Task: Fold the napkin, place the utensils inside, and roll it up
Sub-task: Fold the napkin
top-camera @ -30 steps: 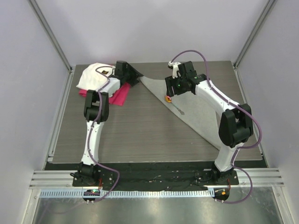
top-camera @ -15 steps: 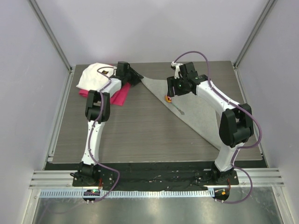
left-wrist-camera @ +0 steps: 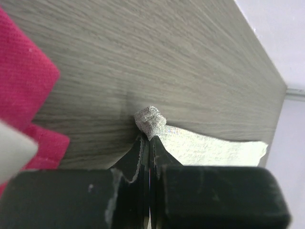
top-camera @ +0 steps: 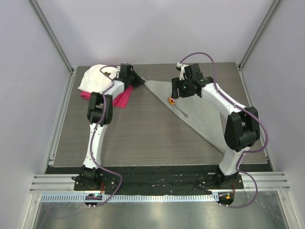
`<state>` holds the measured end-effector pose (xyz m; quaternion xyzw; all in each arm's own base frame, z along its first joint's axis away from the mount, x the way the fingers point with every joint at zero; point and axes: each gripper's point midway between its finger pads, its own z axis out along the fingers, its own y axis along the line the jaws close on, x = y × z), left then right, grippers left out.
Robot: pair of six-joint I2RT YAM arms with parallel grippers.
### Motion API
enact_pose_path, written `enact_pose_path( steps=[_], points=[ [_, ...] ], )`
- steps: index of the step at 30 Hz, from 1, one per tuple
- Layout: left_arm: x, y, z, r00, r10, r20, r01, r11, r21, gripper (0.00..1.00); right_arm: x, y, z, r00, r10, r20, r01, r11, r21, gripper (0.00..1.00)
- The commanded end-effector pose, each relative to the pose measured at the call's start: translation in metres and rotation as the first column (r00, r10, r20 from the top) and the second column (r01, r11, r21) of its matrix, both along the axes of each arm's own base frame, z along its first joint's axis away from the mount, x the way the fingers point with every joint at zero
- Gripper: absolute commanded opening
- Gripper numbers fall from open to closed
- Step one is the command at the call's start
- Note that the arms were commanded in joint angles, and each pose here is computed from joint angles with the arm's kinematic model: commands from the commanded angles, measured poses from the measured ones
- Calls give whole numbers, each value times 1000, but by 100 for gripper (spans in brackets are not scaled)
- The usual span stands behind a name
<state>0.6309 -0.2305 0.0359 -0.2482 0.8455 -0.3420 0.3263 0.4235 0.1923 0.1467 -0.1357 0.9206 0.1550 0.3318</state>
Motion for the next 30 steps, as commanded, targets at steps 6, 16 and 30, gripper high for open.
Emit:
enact_pose_path(
  steps=[6,16,30],
  points=[
    [-6,31,83,978,-33,206,23,998,54,0,-4,5,19,999,-14,48,10,997,79,64],
    [-41,33,122,950,-143,276,120,988,98,0,-11,-6,20,991,-125,51,119,988,100,64],
    [-170,-122,134,825,-489,281,470,872,136,0,-41,-77,18,861,-496,111,494,868,45,64]
  ],
)
